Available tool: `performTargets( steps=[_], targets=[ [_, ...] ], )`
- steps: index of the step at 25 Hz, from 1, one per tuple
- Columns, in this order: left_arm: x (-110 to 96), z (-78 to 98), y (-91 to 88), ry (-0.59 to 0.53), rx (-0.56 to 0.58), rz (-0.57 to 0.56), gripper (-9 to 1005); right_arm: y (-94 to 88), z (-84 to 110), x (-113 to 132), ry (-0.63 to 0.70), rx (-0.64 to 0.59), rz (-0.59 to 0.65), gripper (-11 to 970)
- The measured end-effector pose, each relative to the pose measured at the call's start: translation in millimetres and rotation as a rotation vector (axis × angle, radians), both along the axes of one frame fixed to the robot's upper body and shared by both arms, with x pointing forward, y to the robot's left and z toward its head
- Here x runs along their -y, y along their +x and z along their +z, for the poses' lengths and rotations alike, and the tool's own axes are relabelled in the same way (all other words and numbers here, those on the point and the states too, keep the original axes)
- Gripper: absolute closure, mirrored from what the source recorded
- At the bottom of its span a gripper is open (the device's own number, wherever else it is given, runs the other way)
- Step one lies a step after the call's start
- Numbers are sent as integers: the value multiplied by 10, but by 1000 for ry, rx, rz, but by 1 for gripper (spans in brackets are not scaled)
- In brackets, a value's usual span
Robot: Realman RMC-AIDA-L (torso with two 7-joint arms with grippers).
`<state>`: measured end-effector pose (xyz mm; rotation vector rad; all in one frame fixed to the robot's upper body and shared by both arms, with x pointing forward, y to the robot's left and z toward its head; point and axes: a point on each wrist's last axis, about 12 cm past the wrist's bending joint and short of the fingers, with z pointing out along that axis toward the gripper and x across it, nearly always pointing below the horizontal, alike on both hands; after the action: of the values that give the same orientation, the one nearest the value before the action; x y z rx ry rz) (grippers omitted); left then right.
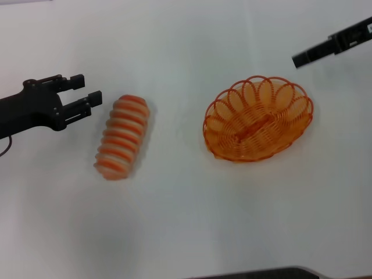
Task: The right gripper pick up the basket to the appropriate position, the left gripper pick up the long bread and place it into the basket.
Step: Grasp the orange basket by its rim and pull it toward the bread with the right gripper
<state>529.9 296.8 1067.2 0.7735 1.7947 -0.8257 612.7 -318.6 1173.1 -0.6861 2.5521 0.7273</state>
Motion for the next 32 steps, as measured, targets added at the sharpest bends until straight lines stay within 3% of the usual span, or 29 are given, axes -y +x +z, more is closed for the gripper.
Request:
performTargets(
  steps=[8, 22, 32],
  targets=[
    [15, 16, 5, -13, 11, -2, 433, 57, -250, -177, -164, -75, 11, 292],
    [48, 64, 8, -46, 35, -20, 432, 60, -537, -256, -172, -97, -27, 295],
    [89, 81, 26, -53, 41, -33, 433, 35, -575, -279, -157, -108, -17, 725]
  ],
)
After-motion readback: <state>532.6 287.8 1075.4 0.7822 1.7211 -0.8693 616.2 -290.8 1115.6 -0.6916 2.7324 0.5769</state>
